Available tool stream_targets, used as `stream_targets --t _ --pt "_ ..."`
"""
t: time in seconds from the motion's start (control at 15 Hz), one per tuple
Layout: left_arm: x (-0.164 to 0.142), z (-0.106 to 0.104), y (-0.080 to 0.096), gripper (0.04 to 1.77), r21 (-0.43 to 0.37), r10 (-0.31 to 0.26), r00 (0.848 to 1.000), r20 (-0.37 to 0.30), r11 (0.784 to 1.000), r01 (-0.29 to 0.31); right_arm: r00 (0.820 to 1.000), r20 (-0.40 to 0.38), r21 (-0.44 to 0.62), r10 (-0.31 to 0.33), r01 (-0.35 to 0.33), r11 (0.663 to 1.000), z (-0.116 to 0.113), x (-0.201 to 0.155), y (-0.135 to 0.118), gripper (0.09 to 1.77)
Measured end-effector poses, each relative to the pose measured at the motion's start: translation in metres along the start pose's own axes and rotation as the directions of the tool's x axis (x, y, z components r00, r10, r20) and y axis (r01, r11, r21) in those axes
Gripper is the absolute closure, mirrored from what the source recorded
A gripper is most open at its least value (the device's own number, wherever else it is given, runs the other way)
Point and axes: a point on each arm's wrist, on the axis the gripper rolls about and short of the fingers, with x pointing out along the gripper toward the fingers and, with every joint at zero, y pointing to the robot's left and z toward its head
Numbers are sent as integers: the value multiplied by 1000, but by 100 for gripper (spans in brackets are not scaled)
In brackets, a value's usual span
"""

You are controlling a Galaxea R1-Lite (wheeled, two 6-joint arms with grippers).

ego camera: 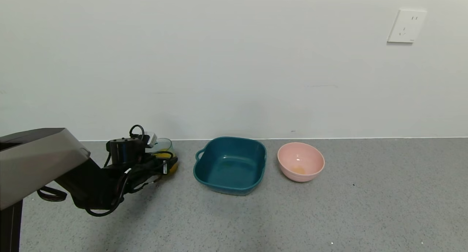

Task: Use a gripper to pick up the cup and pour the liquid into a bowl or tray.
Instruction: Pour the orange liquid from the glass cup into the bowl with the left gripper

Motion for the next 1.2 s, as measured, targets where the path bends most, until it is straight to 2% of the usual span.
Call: stream_targets --t 0.27,0.6,0.73,1.0,1.2 --pt "-10 10 1 50 0 -1 1000 -20 1000 1 1000 0 0 0 0 1000 0 0 0 15" --pt "-37 51 2 51 7 -5 1000 -22 1000 5 1000 0 0 0 0 1000 0 0 0 15" --pt "-46 69 1 51 13 -6 1000 7 1000 6 1000 0 0 0 0 1000 0 0 0 15" --pt "-58 91 -4 51 36 -21 999 26 999 20 1000 0 0 0 0 1000 0 0 0 15" --pt "-59 101 -9 51 75 -32 999 17 997 30 1000 0 0 0 0 1000 0 0 0 15"
